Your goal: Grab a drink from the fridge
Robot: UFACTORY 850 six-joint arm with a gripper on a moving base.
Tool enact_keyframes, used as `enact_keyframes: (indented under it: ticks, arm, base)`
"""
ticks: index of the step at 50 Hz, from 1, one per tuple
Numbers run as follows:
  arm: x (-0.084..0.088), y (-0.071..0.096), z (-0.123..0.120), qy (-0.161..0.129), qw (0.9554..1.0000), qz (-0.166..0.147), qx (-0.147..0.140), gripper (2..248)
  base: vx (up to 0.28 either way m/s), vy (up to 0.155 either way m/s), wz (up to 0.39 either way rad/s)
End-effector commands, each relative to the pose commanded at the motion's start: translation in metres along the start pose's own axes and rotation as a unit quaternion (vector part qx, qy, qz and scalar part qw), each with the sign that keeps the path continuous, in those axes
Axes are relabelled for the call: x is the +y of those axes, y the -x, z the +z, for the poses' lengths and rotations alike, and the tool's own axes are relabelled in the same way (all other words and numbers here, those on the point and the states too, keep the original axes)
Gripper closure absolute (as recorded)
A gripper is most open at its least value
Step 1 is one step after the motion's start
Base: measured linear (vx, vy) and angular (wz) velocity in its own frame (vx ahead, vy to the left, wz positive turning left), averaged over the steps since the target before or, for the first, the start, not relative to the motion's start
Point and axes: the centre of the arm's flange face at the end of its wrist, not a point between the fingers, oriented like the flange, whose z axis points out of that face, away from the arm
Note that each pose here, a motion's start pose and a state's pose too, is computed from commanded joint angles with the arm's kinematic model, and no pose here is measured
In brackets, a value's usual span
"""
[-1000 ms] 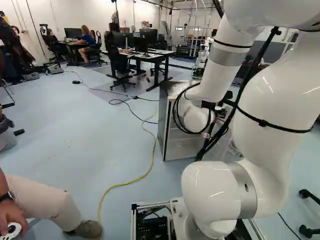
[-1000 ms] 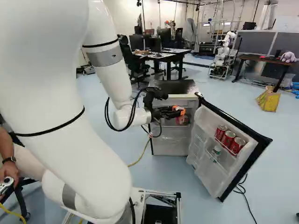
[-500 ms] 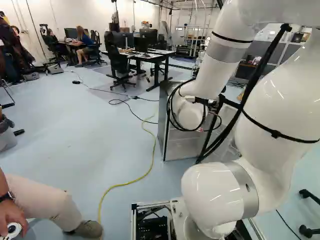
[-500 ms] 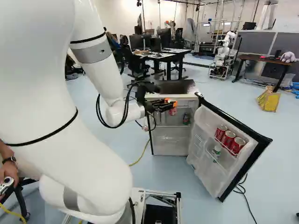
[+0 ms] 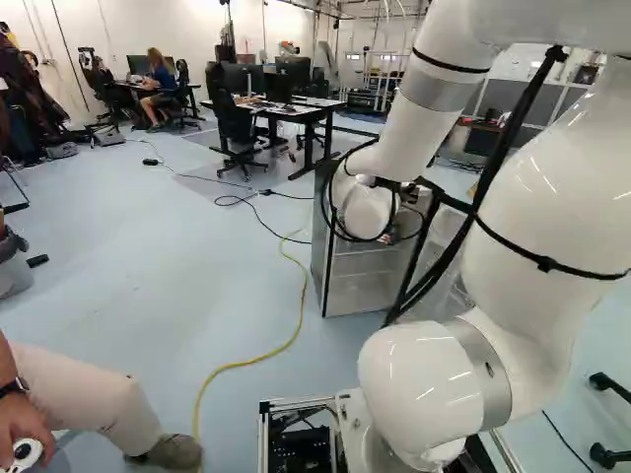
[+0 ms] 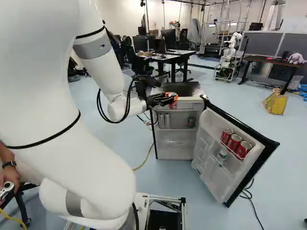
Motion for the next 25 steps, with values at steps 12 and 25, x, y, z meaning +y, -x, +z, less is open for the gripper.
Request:
enact_keyframes:
  ticks: [12,25]
  arm:
    - [-0.016,-0.002,0.012,-0.009,0.9999,0.002,-0.012,159]
    - [-0.032,-0.002,0.026,-0.024,0.9994,-0.002,-0.024,159]
  base:
    - [0.000,0.000,0.000]
    - [0.000,0.000,0.000]
